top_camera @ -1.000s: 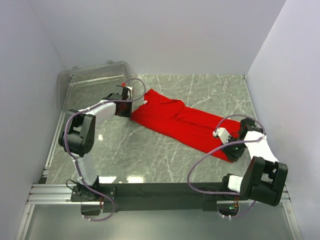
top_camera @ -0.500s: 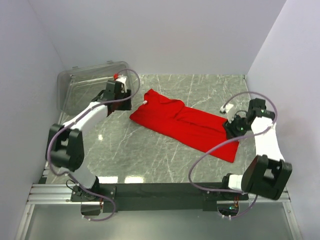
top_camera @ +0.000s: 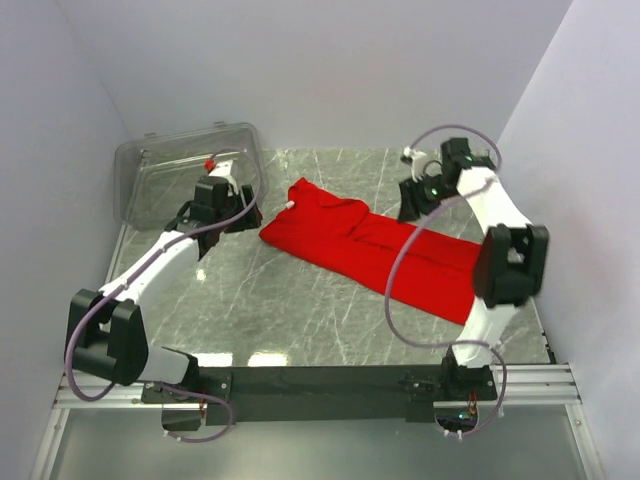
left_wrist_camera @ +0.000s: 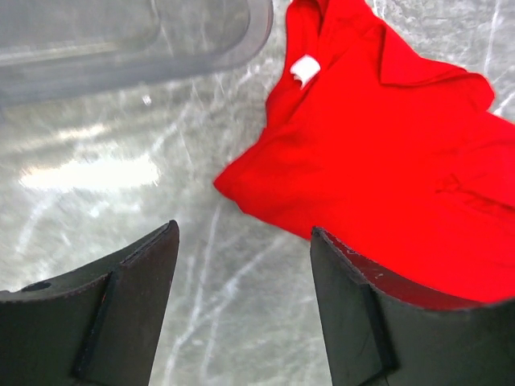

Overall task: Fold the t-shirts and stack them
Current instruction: Fold the tshirt

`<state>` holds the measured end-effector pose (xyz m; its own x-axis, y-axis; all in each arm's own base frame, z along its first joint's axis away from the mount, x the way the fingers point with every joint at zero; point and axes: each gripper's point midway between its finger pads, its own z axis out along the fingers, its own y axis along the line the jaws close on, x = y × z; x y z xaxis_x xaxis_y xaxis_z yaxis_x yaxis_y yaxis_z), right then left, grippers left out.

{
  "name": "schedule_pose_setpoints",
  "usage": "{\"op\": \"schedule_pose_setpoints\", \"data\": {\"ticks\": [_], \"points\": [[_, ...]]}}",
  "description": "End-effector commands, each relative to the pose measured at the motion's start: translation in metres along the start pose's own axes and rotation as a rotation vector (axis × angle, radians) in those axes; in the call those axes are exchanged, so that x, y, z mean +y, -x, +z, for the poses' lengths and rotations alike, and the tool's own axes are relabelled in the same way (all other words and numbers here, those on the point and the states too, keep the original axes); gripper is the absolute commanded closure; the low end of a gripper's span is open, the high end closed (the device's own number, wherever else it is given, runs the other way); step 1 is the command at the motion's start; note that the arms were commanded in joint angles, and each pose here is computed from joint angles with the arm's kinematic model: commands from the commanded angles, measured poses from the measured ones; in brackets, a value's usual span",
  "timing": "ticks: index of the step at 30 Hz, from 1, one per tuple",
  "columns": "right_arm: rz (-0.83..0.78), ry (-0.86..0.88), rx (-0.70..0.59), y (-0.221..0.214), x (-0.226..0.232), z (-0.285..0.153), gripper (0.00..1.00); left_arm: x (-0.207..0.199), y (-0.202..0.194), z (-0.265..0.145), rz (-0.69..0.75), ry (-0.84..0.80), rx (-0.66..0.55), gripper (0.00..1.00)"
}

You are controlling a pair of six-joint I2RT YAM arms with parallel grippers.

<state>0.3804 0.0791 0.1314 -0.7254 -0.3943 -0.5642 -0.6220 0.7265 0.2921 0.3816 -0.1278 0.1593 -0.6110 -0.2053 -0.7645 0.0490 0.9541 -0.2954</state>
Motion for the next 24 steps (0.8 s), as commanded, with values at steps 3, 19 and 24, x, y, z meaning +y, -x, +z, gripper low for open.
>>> {"op": "schedule_pose_setpoints", "data": {"ticks": [3, 19, 24], "points": [[0.153, 0.085, -0.054, 0.068, -0.001, 0.04, 0.43, -0.013, 0.006, -0.018, -0.146, -0.073, -0.065, 0.28], [0.326, 0.021, -0.052, 0.104, -0.038, 0.135, 0.42, -0.006, -0.016, -0.061, -0.308, -0.075, -0.093, 0.29], [0.347, 0.055, -0.008, 0.085, -0.034, 0.147, 0.43, -0.005, -0.021, -0.066, -0.324, -0.075, -0.088, 0.29]]}}
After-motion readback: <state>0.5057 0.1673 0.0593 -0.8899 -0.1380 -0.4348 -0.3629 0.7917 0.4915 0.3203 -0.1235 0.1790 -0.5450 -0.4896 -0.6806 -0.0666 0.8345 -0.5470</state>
